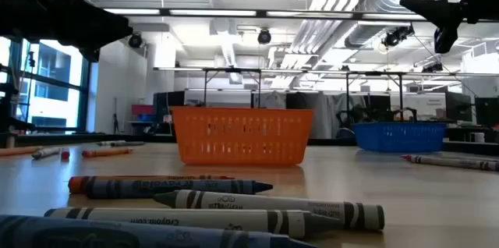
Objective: Sort crayons
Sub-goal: Put the blue crayon into the red bin
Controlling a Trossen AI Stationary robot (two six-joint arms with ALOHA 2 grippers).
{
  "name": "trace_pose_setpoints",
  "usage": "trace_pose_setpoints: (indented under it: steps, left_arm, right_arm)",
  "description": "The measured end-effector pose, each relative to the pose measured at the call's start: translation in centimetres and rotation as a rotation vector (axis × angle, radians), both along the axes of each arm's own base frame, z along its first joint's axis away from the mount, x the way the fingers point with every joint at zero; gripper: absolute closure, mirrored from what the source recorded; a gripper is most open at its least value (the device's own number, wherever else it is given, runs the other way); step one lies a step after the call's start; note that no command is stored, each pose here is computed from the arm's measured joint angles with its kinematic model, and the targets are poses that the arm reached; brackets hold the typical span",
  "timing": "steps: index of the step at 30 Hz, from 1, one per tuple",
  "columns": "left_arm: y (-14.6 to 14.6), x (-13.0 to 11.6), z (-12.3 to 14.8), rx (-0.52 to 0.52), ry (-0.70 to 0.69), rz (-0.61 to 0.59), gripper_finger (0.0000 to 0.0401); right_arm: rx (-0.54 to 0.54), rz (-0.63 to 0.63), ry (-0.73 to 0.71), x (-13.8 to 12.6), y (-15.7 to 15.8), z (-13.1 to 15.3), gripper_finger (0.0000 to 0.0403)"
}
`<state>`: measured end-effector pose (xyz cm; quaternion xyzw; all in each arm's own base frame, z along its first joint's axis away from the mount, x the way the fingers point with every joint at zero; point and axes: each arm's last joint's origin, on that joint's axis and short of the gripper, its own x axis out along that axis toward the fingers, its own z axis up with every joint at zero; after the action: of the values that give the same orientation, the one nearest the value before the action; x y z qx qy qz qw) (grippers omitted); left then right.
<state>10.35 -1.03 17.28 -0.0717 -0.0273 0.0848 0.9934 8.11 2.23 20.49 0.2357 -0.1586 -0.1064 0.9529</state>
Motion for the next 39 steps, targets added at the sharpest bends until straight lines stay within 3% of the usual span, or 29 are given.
trace_pose_setpoints:
  steps: [6, 11, 18, 25, 33, 39]
  left_arm:
    - [-0.3, 0.0, 0.2, -0.072, -0.028, -0.090, 0.0299]
    - [-0.1, 0.0, 0.4, -0.089, -0.060, -0.051, 0.0299]
    - [0.0, -0.1, 0.7, -0.188, -0.104, -0.015, 0.0299]
    - [-0.3, -0.1, 1.2, -0.194, -0.152, -0.116, 0.0299]
    - [-0.4, 0.1, 3.1, -0.188, -0.173, -0.153, 0.0299]
    - [-0.6, 1.1, 6.0, -0.152, -0.149, -0.145, 0.0299]
  right_arm:
    - [-0.002, 0.000, 0.004, 0.0, 0.0, 0.0, 0.0295]
    - [-0.001, 0.000, 0.003, 0.0, 0.0, 0.0, 0.0295]
    - [0.000, 0.000, 0.003, 0.0, 0.0, 0.0, 0.0295]
    - [0.006, 0.050, -0.010, 0.0, 0.1, 0.1, 0.0295]
    - [-0.051, 0.076, -0.017, -0.5, -0.1, 2.8, 0.0295]
    - [-0.108, 0.083, 0.116, -0.3, 0.0, 5.8, 0.0295]
